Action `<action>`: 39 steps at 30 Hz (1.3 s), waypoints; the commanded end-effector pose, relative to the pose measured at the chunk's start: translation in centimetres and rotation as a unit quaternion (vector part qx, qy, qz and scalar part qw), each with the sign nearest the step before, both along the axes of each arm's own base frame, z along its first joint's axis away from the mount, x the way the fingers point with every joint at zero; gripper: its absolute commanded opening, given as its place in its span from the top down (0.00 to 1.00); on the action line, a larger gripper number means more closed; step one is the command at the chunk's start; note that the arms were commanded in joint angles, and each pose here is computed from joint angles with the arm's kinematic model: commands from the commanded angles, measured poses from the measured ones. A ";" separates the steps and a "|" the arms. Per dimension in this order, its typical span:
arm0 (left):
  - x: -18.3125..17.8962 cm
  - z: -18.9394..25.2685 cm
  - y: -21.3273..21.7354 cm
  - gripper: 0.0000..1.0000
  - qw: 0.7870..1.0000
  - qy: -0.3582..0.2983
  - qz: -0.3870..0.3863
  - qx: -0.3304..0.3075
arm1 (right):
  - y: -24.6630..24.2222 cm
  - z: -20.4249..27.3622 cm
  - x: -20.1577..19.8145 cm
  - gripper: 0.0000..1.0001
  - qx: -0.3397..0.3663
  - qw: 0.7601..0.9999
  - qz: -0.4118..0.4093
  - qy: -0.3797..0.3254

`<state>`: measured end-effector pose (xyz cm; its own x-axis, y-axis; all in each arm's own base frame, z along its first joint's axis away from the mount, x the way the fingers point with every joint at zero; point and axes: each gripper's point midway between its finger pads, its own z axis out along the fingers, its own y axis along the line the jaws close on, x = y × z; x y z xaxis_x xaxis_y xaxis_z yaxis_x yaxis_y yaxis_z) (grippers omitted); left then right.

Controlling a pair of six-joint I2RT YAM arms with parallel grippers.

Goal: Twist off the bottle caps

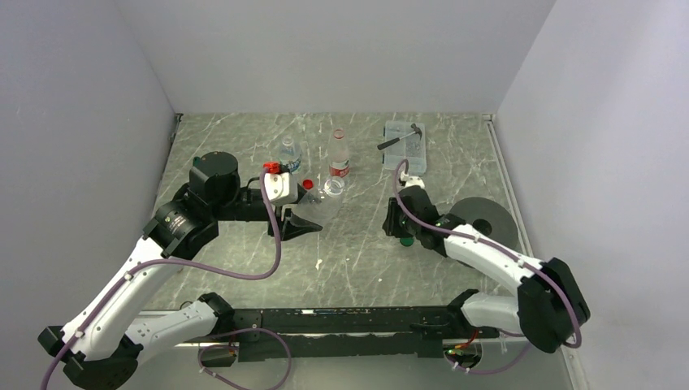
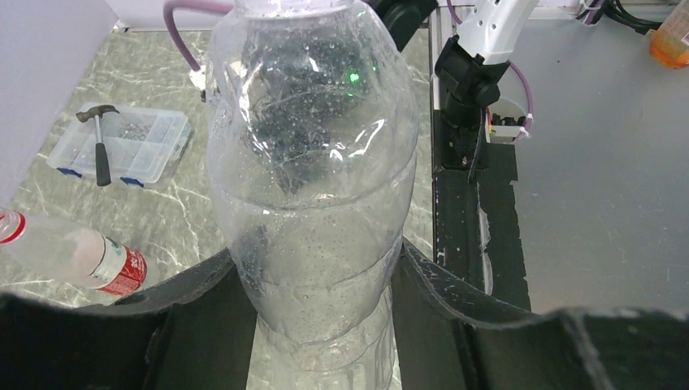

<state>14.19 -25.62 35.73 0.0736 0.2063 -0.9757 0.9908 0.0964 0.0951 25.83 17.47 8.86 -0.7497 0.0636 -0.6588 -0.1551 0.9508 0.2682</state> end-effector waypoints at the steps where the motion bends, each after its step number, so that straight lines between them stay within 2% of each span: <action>1: -0.4 1.0 0.2 1.00 1.000 -0.020 -0.007 -0.009 | 1.2 0.5 3.1 0.88 0.054 0.995 -0.050 -0.061; 5: -0.2 0.8 0.2 1.00 1.000 -0.020 -0.002 -0.008 | 1.5 -0.5 3.3 0.87 0.064 0.994 -0.052 -0.071; 11: 0.0 0.4 0.2 1.00 1.000 -0.016 0.005 -0.006 | 1.9 -2.5 2.7 0.71 0.062 0.995 -0.048 -0.061; 19: 0.7 0.6 0.3 1.00 0.999 -0.024 0.023 -0.009 | 2.8 -4.7 1.8 0.64 0.043 0.998 -0.043 -0.034; 21: 0.9 0.8 0.3 1.00 0.999 -0.026 0.028 -0.010 | 2.9 -4.5 1.9 0.55 0.043 0.998 -0.041 -0.035; 23: 0.9 0.9 0.4 1.00 0.999 -0.026 0.031 -0.011 | 3.1 -3.4 2.2 0.40 0.045 0.997 -0.038 -0.044; 26: 1.1 0.9 0.4 1.00 0.999 -0.024 0.037 -0.012 | 3.3 0.6 2.9 0.21 0.053 0.995 -0.027 -0.081; 30: 1.5 0.8 0.4 1.00 0.999 -0.021 0.049 -0.013 | 4.0 10.2 3.2 0.14 0.090 0.982 0.016 -0.167; 32: 2.1 1.0 0.4 1.00 0.998 -0.019 0.064 -0.015 | 4.7 15.9 2.5 0.12 0.121 0.967 0.055 -0.219; 36: 4.2 1.3 0.8 1.00 0.992 -0.011 0.124 -0.018 | 6.7 27.3 -1.5 0.07 0.206 0.907 0.178 -0.322; 39: 5.3 1.1 0.8 1.00 0.989 -0.005 0.147 -0.016 | 7.9 32.5 -4.5 0.03 0.250 0.864 0.256 -0.355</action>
<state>17.37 -24.93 35.69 0.0380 0.2213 -0.9745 0.9541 0.2820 0.1013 25.77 23.34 35.12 -0.2784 0.2845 -0.9174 -0.5897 0.7033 0.3970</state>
